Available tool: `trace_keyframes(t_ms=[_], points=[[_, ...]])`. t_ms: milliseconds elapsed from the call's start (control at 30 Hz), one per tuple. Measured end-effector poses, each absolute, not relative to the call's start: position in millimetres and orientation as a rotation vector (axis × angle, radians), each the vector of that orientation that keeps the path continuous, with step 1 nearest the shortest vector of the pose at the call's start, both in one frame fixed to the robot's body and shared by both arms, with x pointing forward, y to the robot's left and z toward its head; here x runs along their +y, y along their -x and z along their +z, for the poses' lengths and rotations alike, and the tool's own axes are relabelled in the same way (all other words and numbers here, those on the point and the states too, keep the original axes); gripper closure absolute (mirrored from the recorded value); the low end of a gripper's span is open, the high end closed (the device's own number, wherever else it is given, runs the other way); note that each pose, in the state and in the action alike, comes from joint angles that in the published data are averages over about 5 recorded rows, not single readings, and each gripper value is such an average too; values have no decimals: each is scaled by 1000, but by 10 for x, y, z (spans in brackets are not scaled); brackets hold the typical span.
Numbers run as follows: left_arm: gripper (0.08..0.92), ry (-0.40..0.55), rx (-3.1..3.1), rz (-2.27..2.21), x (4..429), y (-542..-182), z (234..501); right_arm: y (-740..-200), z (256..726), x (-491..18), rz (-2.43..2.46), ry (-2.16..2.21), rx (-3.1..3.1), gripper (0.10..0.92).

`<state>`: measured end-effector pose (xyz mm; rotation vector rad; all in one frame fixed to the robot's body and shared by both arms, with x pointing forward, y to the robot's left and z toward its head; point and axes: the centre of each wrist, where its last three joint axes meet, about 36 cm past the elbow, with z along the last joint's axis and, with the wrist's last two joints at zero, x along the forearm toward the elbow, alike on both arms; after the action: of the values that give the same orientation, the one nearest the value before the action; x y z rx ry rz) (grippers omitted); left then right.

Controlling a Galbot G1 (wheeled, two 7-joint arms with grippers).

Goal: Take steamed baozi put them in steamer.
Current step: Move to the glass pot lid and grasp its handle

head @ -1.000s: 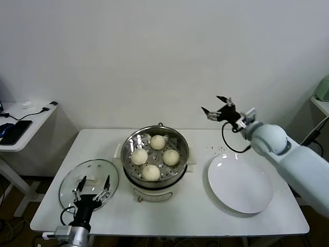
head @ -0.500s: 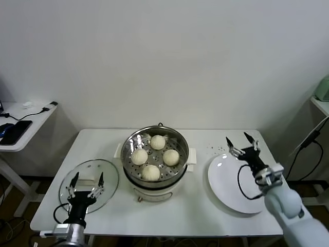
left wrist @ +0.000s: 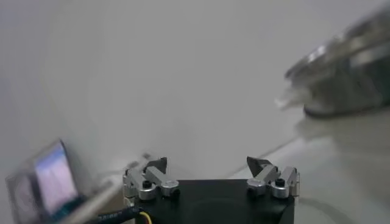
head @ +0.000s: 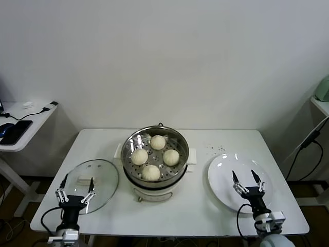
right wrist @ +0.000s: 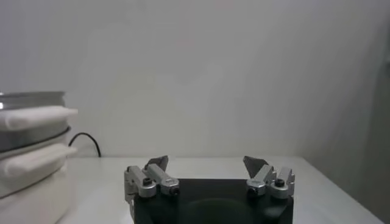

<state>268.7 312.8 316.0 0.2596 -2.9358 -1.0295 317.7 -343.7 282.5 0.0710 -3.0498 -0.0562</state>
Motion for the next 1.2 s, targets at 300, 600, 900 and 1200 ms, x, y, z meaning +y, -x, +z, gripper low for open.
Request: trace_keyframes(t_ms=[300,600,900,1200], points=[[177,-180,-2595,-1740,3450,-2701,2834,-3001,2690,-3337,-95,-10,-3017,200],[177,-117,-2318,-2030,3616,-2766,2522,-2957,2644,-3271,-108,17,-3007,200],[177,-110,-2185,-2137,3690,-2911,2346,-2932,2631,-3241,-116,37,-3004,200],[177,-104,-2129,-2205,3747,-3151,2326,-2902,2595,-3238,-118,59,-2996,200]])
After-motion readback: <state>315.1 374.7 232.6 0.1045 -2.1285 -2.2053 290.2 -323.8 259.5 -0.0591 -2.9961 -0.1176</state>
